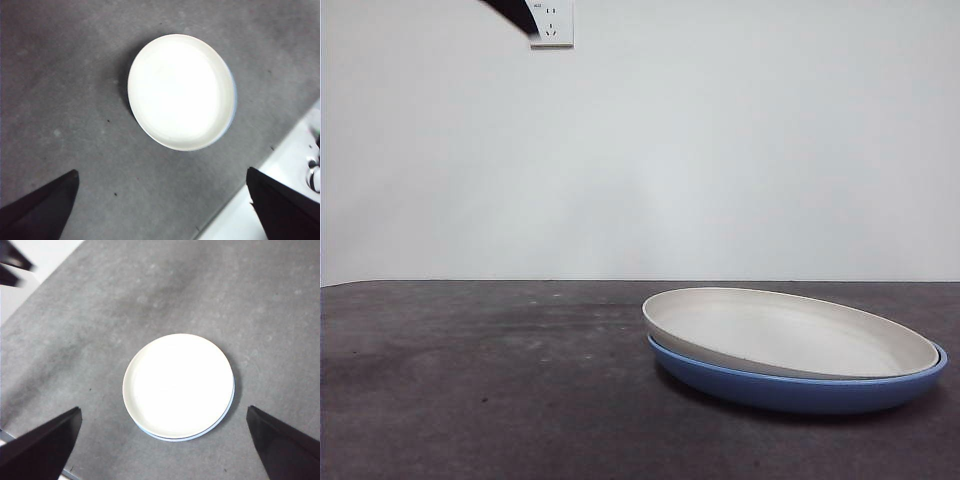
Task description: Pick up the white plate, put it on the blue plate, put it on desk
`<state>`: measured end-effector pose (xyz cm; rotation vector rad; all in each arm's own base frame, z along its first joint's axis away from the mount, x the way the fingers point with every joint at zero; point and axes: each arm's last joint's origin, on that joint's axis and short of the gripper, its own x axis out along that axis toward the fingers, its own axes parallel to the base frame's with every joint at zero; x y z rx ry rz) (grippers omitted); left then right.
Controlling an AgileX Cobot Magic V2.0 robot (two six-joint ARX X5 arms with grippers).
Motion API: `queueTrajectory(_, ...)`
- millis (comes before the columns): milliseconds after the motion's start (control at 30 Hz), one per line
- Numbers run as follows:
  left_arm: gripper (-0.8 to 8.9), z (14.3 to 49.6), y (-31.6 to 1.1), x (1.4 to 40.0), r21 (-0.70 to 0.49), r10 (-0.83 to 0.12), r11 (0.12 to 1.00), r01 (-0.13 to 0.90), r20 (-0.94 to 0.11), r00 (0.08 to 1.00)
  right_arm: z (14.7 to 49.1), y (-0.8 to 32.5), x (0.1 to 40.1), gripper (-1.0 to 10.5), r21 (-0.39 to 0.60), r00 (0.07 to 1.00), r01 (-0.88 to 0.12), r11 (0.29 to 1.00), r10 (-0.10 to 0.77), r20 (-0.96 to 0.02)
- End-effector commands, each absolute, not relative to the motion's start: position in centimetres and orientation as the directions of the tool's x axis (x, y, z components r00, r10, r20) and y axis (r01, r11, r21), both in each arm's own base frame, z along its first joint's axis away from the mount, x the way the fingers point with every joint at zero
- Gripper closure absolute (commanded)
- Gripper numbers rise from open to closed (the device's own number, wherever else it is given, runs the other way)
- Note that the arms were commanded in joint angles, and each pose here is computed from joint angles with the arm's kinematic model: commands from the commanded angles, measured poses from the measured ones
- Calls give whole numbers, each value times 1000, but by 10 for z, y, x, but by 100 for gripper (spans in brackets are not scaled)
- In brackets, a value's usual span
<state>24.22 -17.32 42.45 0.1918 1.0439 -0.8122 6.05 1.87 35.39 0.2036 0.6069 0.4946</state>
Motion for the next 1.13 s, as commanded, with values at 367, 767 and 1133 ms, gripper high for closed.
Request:
queueTrajectory(367,156,451,-112,154,-102,-588,623,775,-715,378,352,25,99,348,406,609,-397,823,567,-555)
queueTrajectory(767,156,400,-65,87,-90,-650,650,755,-581,490,334,31,141,348,485,481,-356,799,602,-638)
queueTrajectory(1133,156,361,-41,49,-192,-697,688,700,-442,564,306,36,187,349,483,372,-329,811,582,-723)
